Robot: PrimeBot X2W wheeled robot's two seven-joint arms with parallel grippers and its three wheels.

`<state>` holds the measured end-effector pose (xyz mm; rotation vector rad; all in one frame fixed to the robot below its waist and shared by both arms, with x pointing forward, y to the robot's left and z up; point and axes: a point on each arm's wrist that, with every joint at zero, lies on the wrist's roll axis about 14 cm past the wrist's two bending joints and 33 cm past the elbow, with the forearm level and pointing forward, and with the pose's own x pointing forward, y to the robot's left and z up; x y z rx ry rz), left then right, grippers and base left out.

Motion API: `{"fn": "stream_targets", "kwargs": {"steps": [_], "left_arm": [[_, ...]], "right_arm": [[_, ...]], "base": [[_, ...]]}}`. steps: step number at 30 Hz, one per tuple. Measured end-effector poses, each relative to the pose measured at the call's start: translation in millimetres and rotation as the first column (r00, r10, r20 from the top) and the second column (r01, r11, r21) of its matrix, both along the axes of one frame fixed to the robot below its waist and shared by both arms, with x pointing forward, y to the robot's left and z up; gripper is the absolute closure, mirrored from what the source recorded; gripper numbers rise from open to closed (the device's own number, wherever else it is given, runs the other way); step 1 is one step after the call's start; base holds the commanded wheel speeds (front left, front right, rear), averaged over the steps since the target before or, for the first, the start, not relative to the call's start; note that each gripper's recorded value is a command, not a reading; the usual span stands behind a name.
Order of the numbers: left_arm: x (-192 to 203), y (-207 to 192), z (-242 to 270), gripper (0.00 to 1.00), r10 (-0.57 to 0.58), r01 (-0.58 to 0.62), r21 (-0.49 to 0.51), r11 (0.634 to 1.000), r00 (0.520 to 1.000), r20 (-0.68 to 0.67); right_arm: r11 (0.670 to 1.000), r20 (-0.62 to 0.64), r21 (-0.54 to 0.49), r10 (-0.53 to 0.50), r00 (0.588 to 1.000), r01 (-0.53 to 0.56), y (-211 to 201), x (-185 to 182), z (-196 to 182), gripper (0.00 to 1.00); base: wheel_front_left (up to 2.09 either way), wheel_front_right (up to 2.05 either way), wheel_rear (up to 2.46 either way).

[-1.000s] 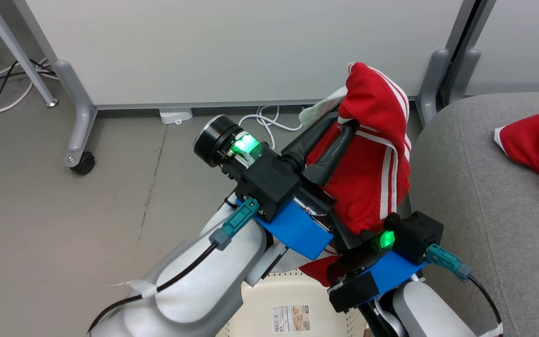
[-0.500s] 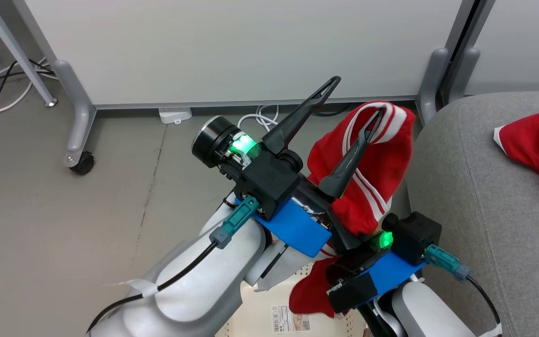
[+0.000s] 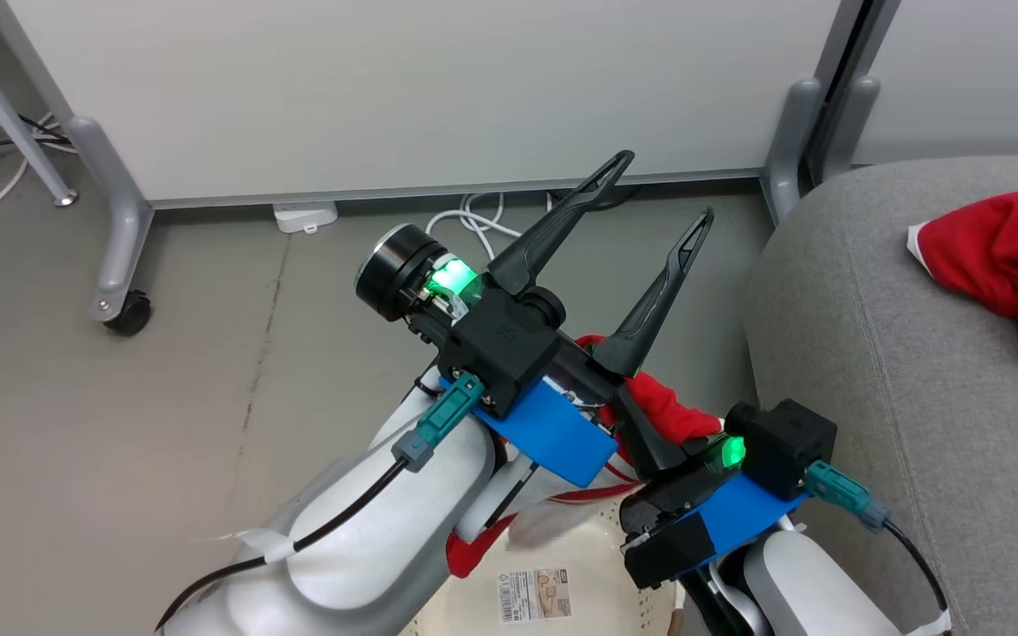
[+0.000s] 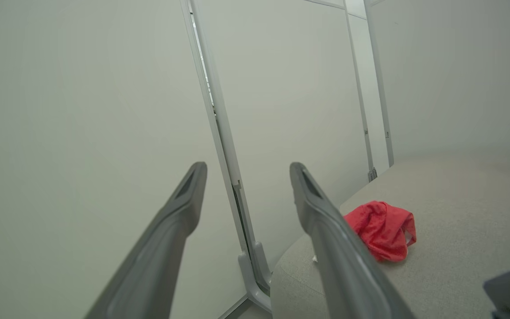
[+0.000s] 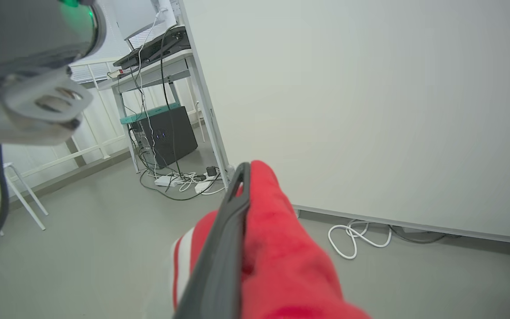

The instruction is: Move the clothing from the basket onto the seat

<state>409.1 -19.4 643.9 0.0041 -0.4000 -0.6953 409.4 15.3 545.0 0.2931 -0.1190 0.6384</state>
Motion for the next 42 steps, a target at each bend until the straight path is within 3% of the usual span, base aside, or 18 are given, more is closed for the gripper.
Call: {"fn": "stream_targets", "kwargs": {"steps": [15, 30, 42], "left_arm": [[5.6, -56.8, -48.6, 0.00, -0.177, 0.182, 0.027, 0.983, 0.977, -0.118], [3.0, -113.2, -88.0, 0.00, -0.355, 0.367, 0.028, 0.930, 0.914, -0.196], [-7.8, -133.9, -102.5, 0.00, -0.422, 0.440, 0.035, 0.898, 0.880, -0.219]], "right_arm": [[0.968, -0.007, -0.073, -0.243, 0.970, 0.242, -84.2, 18.2, -19.6, 1.00], [0.860, 0.028, -0.167, -0.485, 0.874, 0.483, -184.3, 18.2, -27.3, 1.00], [0.794, 0.031, -0.200, -0.581, 0.813, 0.574, -222.6, 1.0, -29.9, 1.00]], "base": [[0.00, 0.00, 0.00], [0.00, 0.00, 0.00], [0.00, 0.00, 0.00]]}}
